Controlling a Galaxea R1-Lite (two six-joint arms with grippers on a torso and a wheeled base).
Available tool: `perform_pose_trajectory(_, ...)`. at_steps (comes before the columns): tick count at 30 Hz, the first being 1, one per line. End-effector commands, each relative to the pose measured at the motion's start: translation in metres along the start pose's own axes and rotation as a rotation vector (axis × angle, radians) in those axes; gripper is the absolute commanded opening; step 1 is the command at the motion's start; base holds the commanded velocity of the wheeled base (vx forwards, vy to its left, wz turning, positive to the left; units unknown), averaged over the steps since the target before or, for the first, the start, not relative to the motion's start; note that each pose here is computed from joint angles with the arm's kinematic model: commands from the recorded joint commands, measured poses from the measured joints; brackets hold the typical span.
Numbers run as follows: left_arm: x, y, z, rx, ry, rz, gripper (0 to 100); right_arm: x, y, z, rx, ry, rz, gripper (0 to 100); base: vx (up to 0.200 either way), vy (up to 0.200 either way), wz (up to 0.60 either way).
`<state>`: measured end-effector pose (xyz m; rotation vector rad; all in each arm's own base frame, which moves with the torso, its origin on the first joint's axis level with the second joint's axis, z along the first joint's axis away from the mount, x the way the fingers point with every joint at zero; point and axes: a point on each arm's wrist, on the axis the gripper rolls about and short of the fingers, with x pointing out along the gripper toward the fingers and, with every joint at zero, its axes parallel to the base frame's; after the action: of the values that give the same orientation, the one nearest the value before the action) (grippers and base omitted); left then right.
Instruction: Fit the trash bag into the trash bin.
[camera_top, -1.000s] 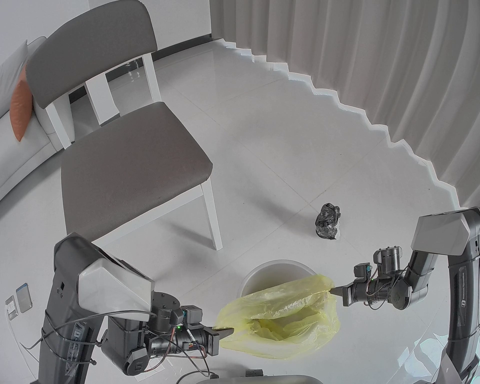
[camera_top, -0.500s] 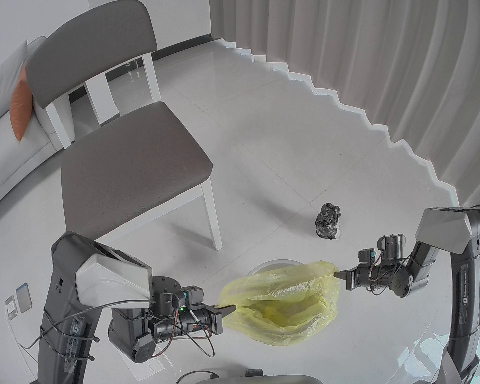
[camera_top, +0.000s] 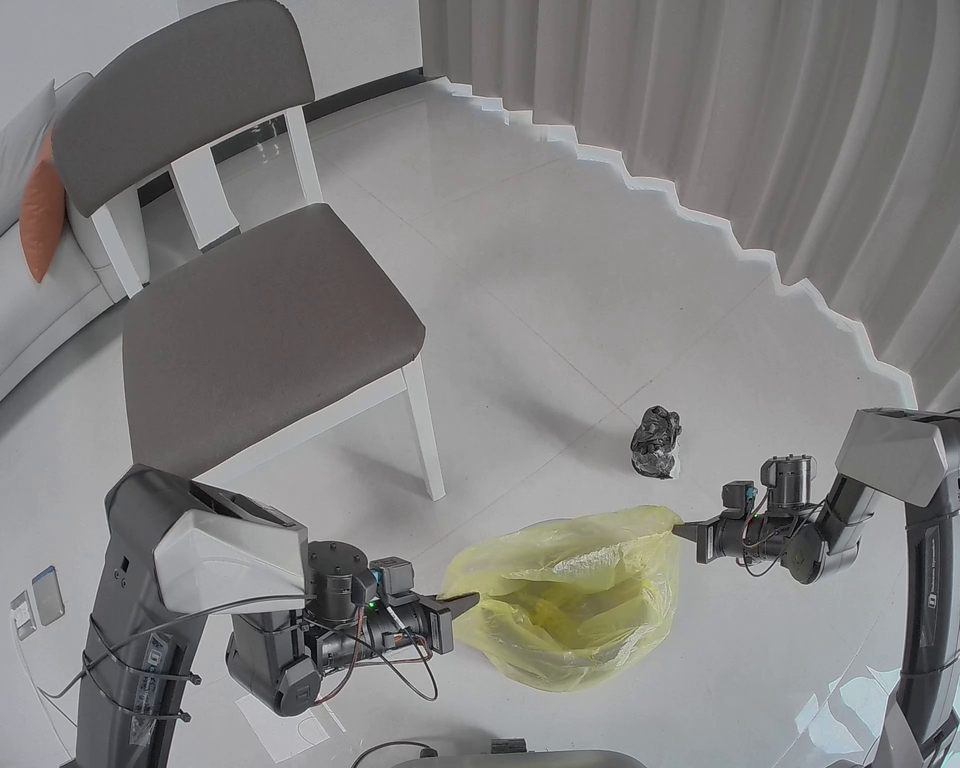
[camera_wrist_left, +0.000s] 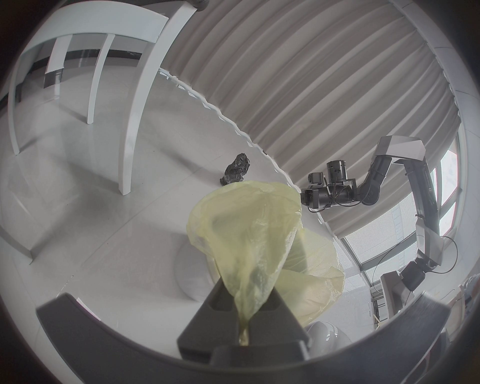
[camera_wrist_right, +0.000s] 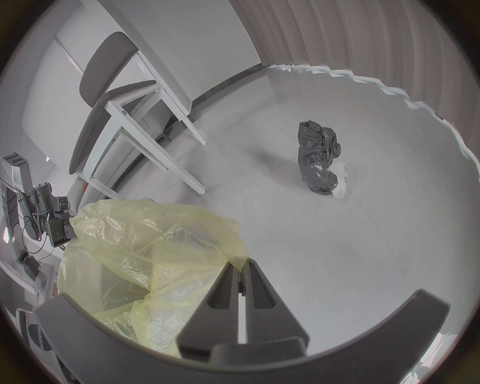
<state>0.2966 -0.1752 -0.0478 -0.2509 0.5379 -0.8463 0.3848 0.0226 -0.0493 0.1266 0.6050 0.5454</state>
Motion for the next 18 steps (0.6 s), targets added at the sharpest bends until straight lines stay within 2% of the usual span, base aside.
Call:
perform_pose_trajectory(1, 0.001, 0.002, -0.002, -0.007, 0.001, 0.004, 0, 0.001, -0.001, 0.001, -0.003, -0.006, -0.001, 0, 0.000, 0.000, 0.00)
perform_pose_trajectory(9, 0.006, 0.003, 0.006, 0.004, -0.040, 0.012, 0, 0.003, -0.003, 0.005, -0.013, -0.021, 0.000, 0, 0.000, 0.000, 0.00)
perform_pose_trajectory(18, 0.010, 0.005, 0.016, 0.015, -0.078, 0.013, 0, 0.001, -0.006, 0.016, -0.044, -0.079, -0.008, 0, 0.000, 0.000, 0.00)
